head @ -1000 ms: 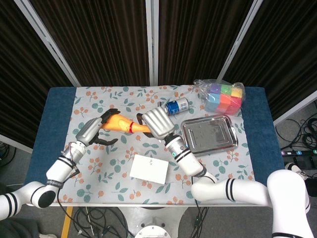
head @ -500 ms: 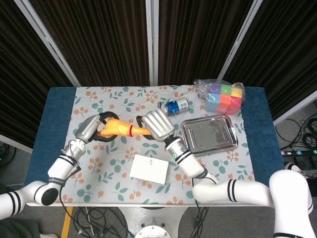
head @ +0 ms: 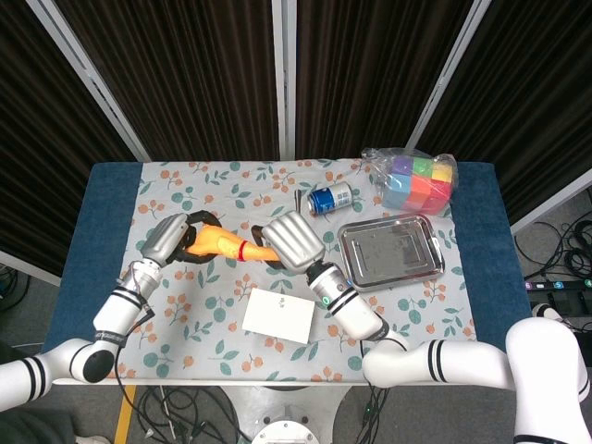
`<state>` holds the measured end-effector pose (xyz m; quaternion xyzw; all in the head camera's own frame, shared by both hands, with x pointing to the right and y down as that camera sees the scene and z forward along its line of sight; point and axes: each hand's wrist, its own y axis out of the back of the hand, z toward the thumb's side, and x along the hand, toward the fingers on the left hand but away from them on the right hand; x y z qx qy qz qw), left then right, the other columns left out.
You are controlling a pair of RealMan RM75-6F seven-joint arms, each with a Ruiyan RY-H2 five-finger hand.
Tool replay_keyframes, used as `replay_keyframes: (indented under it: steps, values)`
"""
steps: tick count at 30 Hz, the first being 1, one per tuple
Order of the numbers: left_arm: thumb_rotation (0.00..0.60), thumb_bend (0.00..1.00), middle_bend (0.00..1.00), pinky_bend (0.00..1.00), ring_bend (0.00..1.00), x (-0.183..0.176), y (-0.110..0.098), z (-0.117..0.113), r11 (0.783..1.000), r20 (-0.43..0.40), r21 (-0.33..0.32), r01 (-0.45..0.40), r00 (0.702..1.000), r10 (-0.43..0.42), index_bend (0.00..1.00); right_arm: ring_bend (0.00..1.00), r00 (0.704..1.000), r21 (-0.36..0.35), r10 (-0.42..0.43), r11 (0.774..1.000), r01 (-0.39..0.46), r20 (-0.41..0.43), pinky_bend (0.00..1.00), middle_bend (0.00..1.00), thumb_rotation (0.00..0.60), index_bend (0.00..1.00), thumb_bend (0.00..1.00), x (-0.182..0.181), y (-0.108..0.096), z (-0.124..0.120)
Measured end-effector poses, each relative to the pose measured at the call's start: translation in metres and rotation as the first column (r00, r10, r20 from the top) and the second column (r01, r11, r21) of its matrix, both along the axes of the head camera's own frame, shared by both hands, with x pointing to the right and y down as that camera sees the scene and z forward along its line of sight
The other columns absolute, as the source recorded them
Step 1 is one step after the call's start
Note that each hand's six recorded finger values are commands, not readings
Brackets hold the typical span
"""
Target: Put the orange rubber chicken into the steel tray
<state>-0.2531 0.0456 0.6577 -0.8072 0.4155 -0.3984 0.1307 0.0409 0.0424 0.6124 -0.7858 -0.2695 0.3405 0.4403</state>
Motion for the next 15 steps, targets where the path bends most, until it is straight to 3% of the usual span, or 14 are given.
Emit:
replay_keyframes:
  steps: [8, 10, 12, 15]
  values:
    - [0.6, 0.72, 1.0, 0.88, 0.9, -0.002, 0.0, 0.002, 1.0, 0.013, -0.023, 0.007, 1.0, -0.006, 0.9, 0.81, 1.0, 0.009, -0.011, 1.0, 0.011, -0.006, 1.0, 0.83, 0.6, 1.0, 0.26, 0.002, 0.007, -0.002]
    - [0.6, 0.7, 0.96, 0.88, 0.88, -0.002, 0.0, 0.001, 1.0, 0.013, -0.02, 0.008, 1.0, -0.007, 0.86, 0.81, 1.0, 0.015, -0.003, 1.0, 0.003, -0.005, 1.0, 0.83, 0.6, 1.0, 0.26, 0.004, 0.004, -0.003]
    - [0.6, 0.6, 0.84, 0.84, 0.78, -0.002, 0.001, 0.0, 1.0, 0.01, -0.011, 0.01, 1.0, -0.01, 0.69, 0.81, 1.0, 0.021, 0.006, 1.0, -0.006, -0.005, 1.0, 0.83, 0.6, 1.0, 0.26, 0.007, 0.0, -0.004]
    - [0.6, 0.35, 0.5, 0.57, 0.44, -0.001, 0.004, -0.002, 1.0, -0.002, -0.011, 0.0, 1.0, 0.0, 0.33, 0.81, 1.0, 0.03, 0.021, 0.999, -0.02, -0.012, 1.0, 0.83, 0.6, 1.0, 0.26, 0.012, -0.006, -0.005]
